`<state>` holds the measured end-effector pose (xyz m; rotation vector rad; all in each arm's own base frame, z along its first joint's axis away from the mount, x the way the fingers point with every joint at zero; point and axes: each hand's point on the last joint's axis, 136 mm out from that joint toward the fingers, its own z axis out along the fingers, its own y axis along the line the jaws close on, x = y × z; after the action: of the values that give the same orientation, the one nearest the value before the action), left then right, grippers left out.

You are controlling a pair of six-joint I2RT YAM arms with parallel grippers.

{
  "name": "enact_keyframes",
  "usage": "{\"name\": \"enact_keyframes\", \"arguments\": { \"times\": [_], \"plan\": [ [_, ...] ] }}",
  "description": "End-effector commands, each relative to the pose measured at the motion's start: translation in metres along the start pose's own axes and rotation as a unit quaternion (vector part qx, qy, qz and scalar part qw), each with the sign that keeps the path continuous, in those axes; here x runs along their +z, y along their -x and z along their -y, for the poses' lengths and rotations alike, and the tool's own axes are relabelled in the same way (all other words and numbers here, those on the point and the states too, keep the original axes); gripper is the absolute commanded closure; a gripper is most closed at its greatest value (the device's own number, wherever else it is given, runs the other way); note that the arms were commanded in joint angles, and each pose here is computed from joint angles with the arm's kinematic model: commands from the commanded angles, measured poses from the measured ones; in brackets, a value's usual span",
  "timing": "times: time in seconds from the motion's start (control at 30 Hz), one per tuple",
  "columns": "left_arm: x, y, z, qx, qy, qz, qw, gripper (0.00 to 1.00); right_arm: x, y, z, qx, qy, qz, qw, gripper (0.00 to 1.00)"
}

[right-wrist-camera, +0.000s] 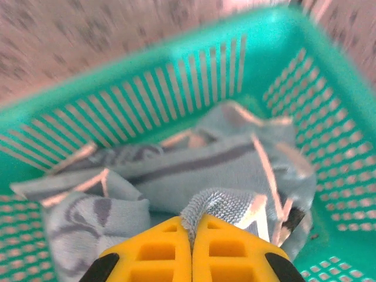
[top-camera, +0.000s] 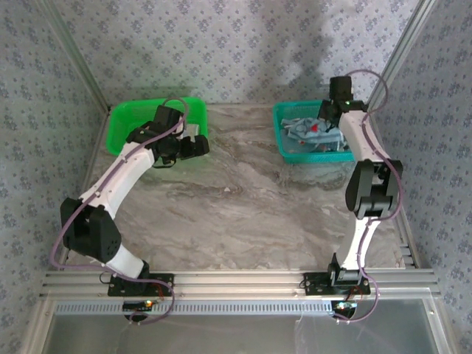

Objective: Fold and stack the towels

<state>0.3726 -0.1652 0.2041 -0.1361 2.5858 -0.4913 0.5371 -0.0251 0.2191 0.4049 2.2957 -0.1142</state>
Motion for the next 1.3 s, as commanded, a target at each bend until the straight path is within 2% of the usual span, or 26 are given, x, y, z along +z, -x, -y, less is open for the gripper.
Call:
{"name": "enact_keyframes", "arguments": {
  "times": [0.0,0.17,0.33,0.47,0.67,0.87,1.03,1.17,1.27],
  "plan": [
    [-0.003,0.004,0.01,0.002,-0.023,0.011,1.0,0.01,-0.071,0.048,-0.015,-0.017,0.016,0.08,0.997,1.0],
    [-0.001,0.004,0.01,0.009,-0.024,0.012,1.0,0.0,-0.153,0.078,-0.055,-0.055,0.068,0.146,0.985,1.0],
    [-0.002,0.005,0.008,0.011,-0.027,0.017,0.999,0.01,-0.231,0.09,-0.105,-0.077,0.162,0.196,0.964,1.0],
    [-0.007,0.008,0.004,0.008,-0.031,0.031,0.999,0.0,-0.277,0.08,-0.146,-0.089,0.232,0.217,0.944,1.0],
    [-0.017,0.009,-0.009,-0.003,-0.026,0.044,0.999,0.0,-0.338,0.046,-0.219,-0.108,0.351,0.222,0.903,1.0],
    [-0.033,0.008,-0.027,-0.018,-0.013,0.062,0.998,0.0,-0.361,0.003,-0.265,-0.093,0.435,0.178,0.878,1.0],
    [-0.052,0.01,-0.046,-0.04,0.007,0.088,0.995,0.0,-0.379,-0.019,-0.277,-0.092,0.443,0.176,0.874,1.0],
    [-0.062,0.009,-0.056,-0.045,0.018,0.104,0.993,0.0,-0.355,-0.044,-0.274,-0.078,0.434,0.144,0.886,1.0],
    [-0.06,0.005,-0.058,-0.045,0.017,0.096,0.994,0.0,-0.31,-0.076,-0.27,-0.061,0.418,0.082,0.903,1.0]
  ]
}}
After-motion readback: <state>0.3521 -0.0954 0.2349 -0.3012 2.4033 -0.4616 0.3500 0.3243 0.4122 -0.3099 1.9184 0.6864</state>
